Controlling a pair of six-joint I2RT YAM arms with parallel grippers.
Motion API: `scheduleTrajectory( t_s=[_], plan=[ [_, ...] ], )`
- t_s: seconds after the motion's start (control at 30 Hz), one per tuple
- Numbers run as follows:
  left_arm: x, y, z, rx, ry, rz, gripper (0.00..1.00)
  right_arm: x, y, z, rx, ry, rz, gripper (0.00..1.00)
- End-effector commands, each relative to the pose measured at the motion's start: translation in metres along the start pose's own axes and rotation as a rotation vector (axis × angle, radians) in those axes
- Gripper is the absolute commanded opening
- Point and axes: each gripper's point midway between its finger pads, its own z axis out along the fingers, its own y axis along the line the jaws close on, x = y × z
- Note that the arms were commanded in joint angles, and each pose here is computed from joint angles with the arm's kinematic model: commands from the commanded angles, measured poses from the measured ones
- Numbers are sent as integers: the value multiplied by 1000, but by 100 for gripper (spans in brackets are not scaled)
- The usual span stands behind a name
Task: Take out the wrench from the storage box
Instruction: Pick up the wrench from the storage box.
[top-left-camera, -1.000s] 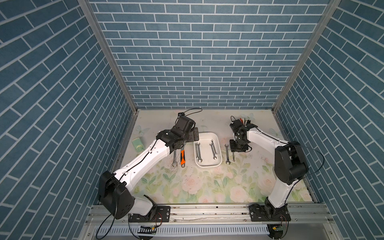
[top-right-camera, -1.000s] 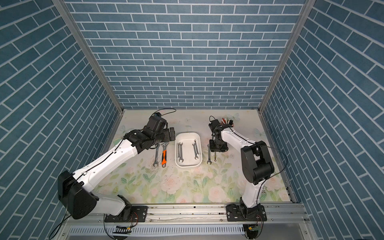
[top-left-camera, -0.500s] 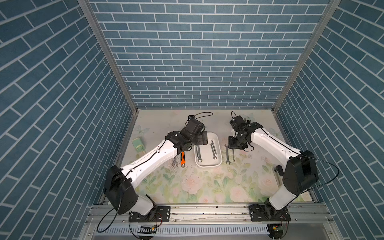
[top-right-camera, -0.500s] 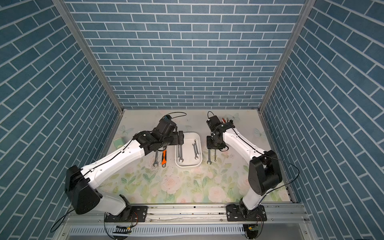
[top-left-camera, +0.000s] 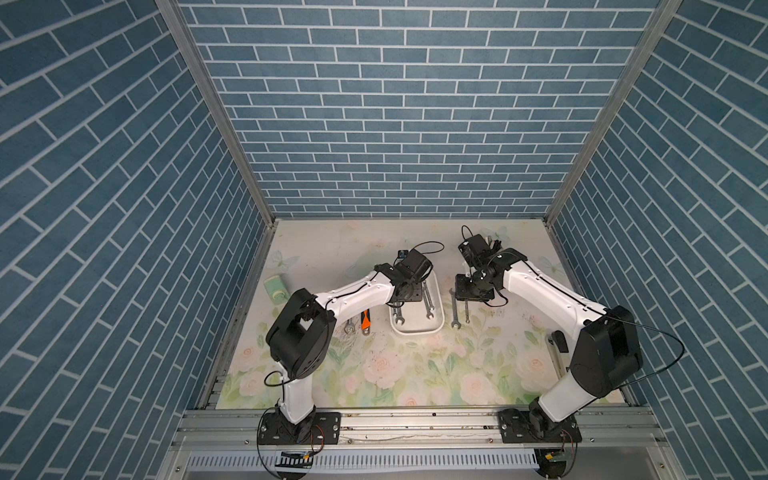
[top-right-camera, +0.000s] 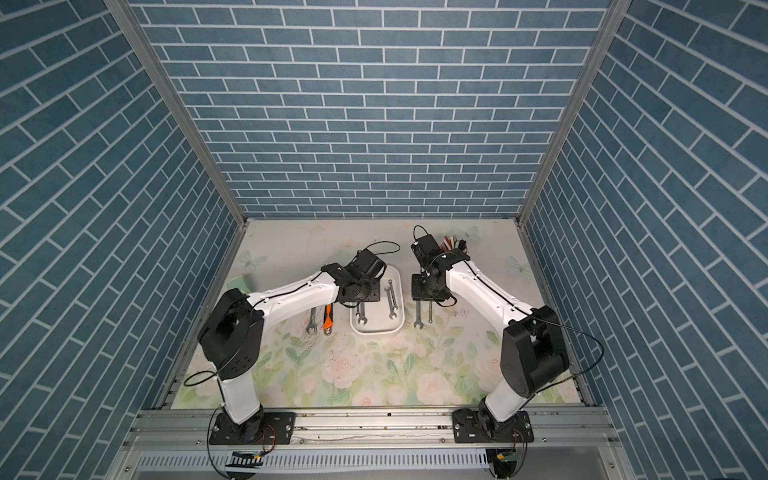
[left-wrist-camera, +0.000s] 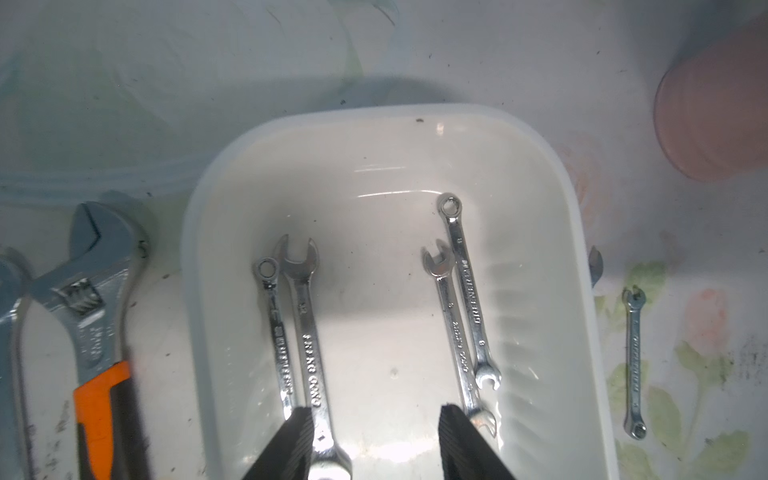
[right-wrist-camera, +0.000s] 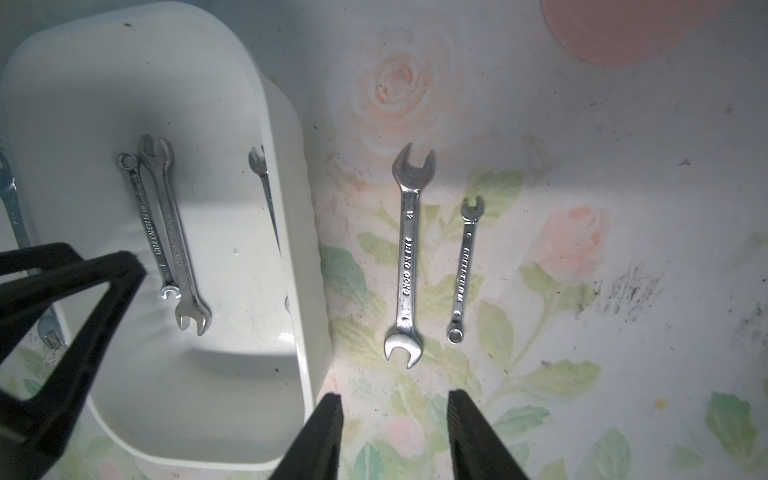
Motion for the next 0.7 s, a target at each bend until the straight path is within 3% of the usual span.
scheduleTrajectory(
  t_s=[0.0, 0.37, 0.67],
  plan=[
    [7, -17, 11, 17, 29, 9, 54, 4, -9, -1, 44, -5, 14, 45],
    [17, -36, 44, 21, 69, 13, 54, 11, -20, -1, 69, -7, 6, 49],
    [21, -30, 62, -29, 79, 13, 60, 19, -41, -1, 94, -9, 38, 52]
  ],
)
